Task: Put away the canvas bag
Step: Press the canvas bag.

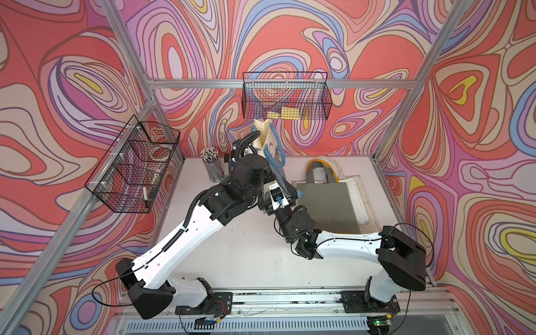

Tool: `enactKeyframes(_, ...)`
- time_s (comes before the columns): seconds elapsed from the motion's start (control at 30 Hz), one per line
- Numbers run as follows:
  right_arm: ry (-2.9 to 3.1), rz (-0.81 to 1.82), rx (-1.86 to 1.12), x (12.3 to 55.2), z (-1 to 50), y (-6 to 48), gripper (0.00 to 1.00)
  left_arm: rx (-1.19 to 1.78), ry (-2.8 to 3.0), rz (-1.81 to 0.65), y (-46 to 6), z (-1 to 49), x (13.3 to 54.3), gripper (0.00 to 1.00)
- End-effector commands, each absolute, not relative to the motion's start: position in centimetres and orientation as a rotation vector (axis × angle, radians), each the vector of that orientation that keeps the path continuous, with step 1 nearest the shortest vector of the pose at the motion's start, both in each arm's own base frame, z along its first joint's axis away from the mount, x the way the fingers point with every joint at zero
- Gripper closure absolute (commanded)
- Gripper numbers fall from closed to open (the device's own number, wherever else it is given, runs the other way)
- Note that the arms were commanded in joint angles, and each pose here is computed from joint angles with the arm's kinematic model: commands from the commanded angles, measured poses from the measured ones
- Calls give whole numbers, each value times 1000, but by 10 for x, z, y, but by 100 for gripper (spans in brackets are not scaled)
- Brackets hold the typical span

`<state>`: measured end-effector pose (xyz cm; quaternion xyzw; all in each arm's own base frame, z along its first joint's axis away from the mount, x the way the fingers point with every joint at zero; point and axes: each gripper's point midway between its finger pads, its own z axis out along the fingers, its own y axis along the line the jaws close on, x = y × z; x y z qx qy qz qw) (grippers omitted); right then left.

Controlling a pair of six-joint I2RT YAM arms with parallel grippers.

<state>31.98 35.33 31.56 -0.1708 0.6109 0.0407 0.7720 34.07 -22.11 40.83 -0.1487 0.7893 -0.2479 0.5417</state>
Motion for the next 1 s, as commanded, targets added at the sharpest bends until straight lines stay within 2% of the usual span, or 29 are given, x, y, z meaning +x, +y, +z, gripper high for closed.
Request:
enactKeyframes(0.0,1377,52,-307,323,309,339,12,-382,1759,-648,-212,452,335,100)
enactKeyframes(0.07,1381,72,-323,319,305,338,16,-378,1750,-638,-210,455,334,100)
enactKeyframes(0.3,1471,71,-440,318,275,340,20,-359,1732,-658,-209,468,330,100)
enactKeyframes(0.57,1535,159,-439,319,264,319,48,-342,1712,-643,-203,478,326,100)
enactKeyframes(0.8,1503,205,-576,306,262,329,81,-332,1725,-645,-205,476,326,100)
enactKeyframes(0.97,1511,176,-598,304,262,324,94,-291,1743,-633,-209,476,326,100)
